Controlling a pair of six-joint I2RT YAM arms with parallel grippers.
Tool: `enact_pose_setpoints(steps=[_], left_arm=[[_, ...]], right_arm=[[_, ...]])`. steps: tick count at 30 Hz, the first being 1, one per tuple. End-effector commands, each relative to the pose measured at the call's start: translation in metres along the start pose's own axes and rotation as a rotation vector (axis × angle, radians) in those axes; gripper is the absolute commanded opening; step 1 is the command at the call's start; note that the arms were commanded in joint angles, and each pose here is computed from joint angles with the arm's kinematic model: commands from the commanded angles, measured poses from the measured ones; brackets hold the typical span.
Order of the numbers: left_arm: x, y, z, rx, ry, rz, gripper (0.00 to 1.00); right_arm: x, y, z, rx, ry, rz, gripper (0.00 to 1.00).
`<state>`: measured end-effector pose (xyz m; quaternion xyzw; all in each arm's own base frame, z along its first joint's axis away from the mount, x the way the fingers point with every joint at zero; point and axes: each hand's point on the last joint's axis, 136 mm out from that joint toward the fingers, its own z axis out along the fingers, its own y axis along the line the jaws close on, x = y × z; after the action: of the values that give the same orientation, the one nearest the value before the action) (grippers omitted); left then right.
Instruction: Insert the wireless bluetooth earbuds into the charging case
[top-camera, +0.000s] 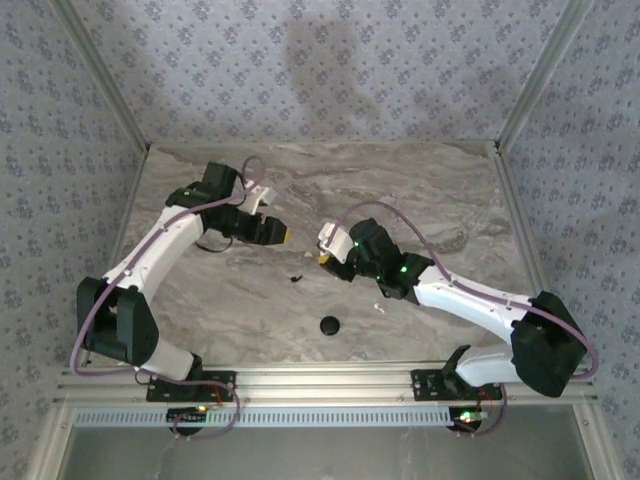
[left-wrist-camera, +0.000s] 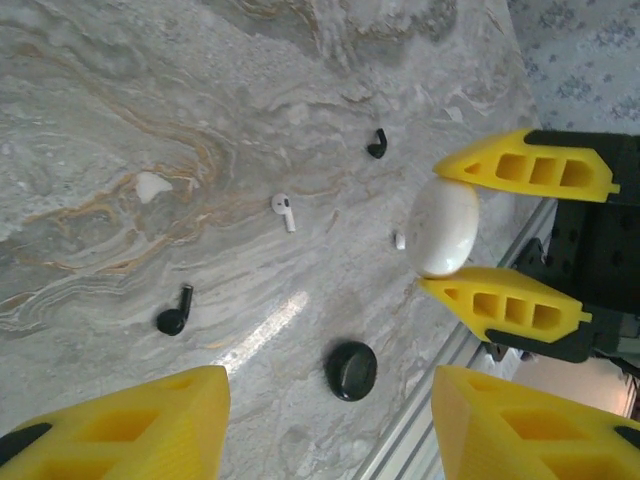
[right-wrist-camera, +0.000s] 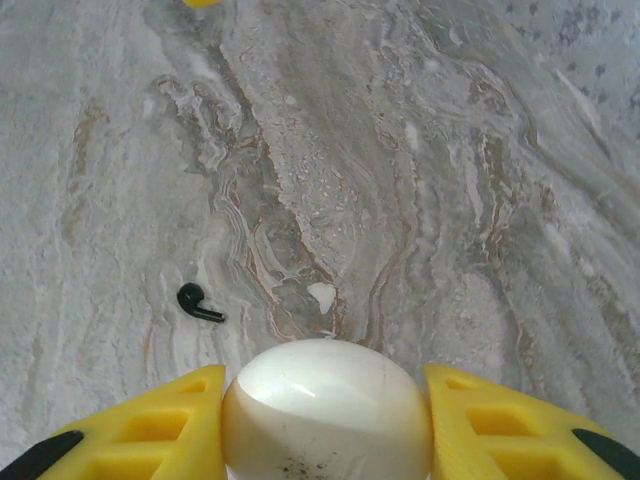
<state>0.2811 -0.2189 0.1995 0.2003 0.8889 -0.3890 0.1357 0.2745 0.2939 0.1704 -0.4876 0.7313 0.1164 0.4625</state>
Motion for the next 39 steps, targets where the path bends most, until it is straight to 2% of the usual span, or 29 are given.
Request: enact_pose_setpoints(steps=[1,9,14,26,39], left_arm=[[-0.001,-0.020,-0.006,0.056,-0.001,0.062,0.56],[0.003,-0.034,0.006,0.101,0.032,0.133,0.52],[0.003,-0.040,0.014,0.091,0.038,0.156,0.47],[-0.003,-0.025,0.024,0.008,0.040,0.120,0.48],[-0.005,-0.043,0.026,0.077,0.024,0.149,0.47]], right_arm=[[-0.008,0.000,-0.004,-0.012,-0.033,-0.159,0.40],[-0.017,0.014,-0.003,-0.069,-0.115,-0.339,0.41],[-0.035,0.013,0.003,-0.064,-0.162,-0.355,0.42],[-0.065,0.021,0.009,-0.091,-0.256,-0.377,0.42],[-0.080,0.026,0.014,-0.119,-0.294,-0.353,0.42]])
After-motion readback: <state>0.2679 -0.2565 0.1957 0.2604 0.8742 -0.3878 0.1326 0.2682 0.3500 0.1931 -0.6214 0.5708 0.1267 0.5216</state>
